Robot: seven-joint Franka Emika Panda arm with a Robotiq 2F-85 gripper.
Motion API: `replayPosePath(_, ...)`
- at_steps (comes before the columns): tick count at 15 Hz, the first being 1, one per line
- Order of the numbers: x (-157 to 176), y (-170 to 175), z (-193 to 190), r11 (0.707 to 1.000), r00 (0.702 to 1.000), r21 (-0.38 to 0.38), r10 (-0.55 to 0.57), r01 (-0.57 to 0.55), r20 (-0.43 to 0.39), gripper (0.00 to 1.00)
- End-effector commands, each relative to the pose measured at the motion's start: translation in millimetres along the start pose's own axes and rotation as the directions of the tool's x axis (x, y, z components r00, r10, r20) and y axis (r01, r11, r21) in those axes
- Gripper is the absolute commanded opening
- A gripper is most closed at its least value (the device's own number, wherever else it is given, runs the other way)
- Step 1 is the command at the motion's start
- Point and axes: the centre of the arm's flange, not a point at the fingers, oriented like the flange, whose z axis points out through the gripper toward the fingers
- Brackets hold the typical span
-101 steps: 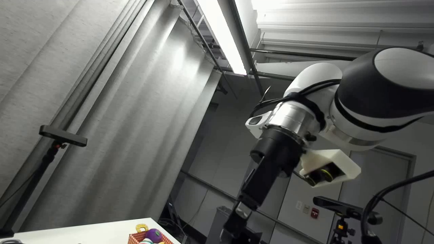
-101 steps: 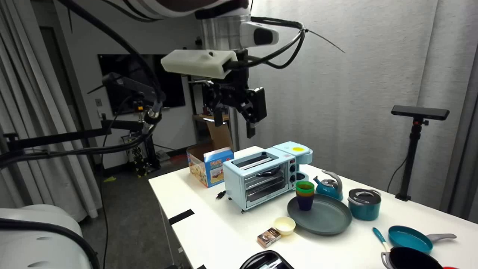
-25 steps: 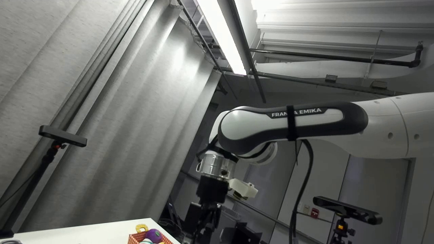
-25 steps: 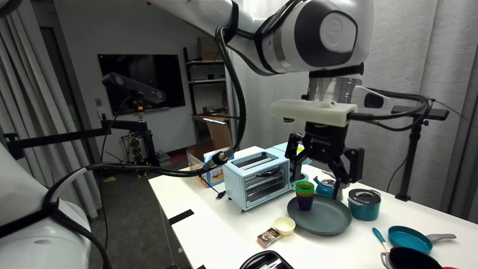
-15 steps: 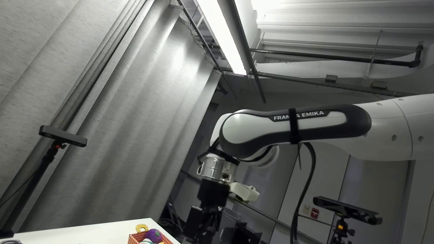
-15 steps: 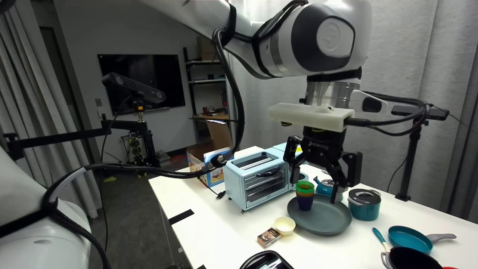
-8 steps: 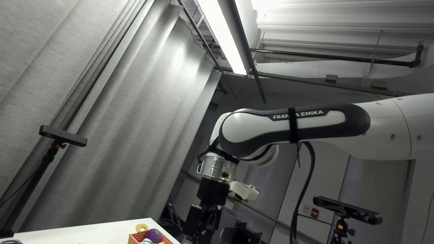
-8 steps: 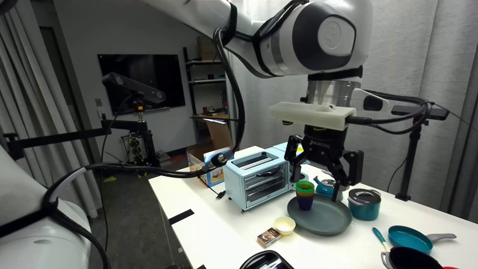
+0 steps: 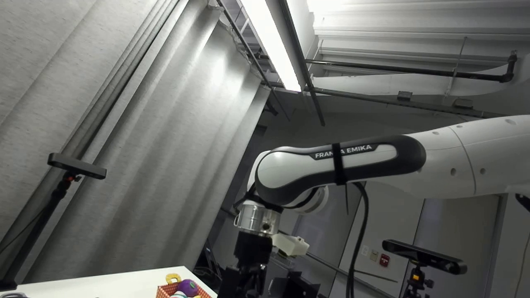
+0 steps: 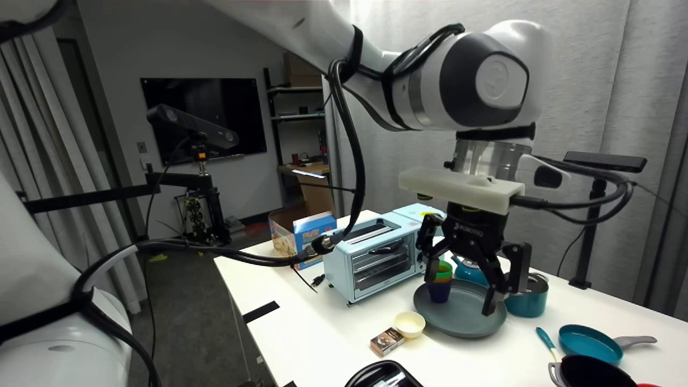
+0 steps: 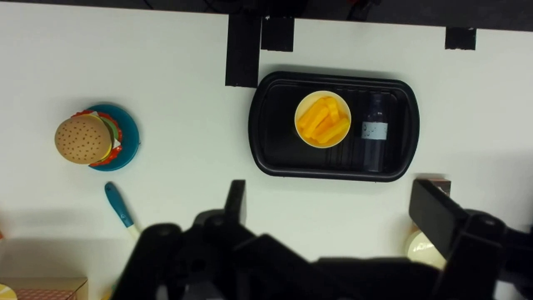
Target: Pour the contents in the white bowl into the black pot
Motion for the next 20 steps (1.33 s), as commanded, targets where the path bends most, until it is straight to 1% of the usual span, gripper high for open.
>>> replayPosePath(1, 9.0, 5.8, 40.0, 1.0, 0.997, 0.025, -0.008, 0.006, 0.078, 1.0)
replayPosePath(5, 6.6, -6.3, 81.4, 0.998, 0.983, 0.028, -0.053, 0.048, 0.175, 1.0)
replayPosePath(8, 1.5, -20.0, 104.4, 0.996, 0.97, 0.036, -0.088, 0.082, 0.226, 1.0)
replayPosePath(12, -5.8, -43.9, 129.9, 0.987, 0.952, 0.072, -0.16, 0.147, 0.262, 1.0)
replayPosePath(15, -12.1, -59.1, 144.6, 0.974, 0.937, 0.106, -0.223, 0.201, 0.271, 1.0)
replayPosePath(20, -21.6, -74.3, 159.3, 0.956, 0.911, 0.145, -0.288, 0.256, 0.294, 1.0)
